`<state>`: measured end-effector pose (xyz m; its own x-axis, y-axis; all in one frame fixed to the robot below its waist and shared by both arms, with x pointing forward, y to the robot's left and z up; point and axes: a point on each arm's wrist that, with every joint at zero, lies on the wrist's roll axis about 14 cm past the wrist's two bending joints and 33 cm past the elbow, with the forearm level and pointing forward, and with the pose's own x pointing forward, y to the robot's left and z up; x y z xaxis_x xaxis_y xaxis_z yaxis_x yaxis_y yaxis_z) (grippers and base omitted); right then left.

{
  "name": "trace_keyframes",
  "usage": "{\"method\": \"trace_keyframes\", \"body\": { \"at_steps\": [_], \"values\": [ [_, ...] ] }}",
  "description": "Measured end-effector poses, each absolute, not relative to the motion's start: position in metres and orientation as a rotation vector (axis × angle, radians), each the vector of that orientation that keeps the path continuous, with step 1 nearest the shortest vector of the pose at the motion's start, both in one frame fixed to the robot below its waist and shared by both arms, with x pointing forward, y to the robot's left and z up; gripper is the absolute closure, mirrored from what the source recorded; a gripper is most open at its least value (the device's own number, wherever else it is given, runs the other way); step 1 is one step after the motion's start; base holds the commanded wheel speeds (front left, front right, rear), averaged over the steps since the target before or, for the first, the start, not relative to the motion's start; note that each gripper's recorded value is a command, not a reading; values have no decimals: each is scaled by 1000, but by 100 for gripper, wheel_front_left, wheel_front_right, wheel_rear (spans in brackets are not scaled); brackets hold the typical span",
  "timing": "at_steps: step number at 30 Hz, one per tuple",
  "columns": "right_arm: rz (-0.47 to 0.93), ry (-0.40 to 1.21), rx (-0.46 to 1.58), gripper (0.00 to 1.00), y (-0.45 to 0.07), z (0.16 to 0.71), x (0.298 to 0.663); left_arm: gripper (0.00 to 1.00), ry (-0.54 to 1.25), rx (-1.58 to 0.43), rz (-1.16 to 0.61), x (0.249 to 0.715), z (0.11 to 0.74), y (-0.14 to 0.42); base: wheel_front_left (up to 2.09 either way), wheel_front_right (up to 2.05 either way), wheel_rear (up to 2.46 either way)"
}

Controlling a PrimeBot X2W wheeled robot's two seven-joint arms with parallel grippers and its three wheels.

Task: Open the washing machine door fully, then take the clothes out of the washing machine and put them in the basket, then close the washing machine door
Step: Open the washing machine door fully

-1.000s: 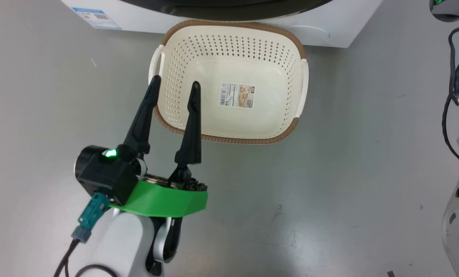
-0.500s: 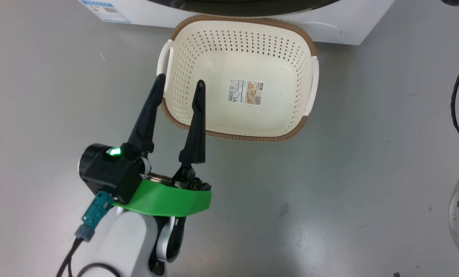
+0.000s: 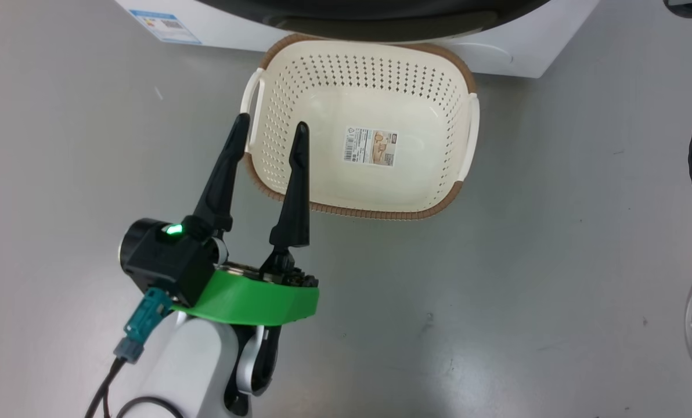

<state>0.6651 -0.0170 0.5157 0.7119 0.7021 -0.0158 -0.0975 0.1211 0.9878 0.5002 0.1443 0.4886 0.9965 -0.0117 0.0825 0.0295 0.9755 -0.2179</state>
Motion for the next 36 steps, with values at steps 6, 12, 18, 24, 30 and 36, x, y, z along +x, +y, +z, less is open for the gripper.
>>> {"method": "trace_keyframes", "body": {
  "at_steps": [6,12,18,24,30,36],
  "values": [
    [657,579,1319,100,-16,523,656,0,-92,-227,-32,500,494,140,0,0,0],
    [654,593,1306,100,-16,523,643,0,-102,-231,-44,499,500,136,0,0,0],
    [656,610,1303,100,-15,523,629,0,-118,-229,-50,496,509,135,0,0,0],
    [675,616,1295,100,-13,531,615,0,-132,-227,-53,490,517,135,0,0,0],
    [692,624,1285,100,-10,537,602,0,-144,-218,-46,485,524,138,0,0,0],
    [700,640,1284,100,-6,539,584,0,-149,-217,-26,476,529,144,0,0,0]
  ]
}}
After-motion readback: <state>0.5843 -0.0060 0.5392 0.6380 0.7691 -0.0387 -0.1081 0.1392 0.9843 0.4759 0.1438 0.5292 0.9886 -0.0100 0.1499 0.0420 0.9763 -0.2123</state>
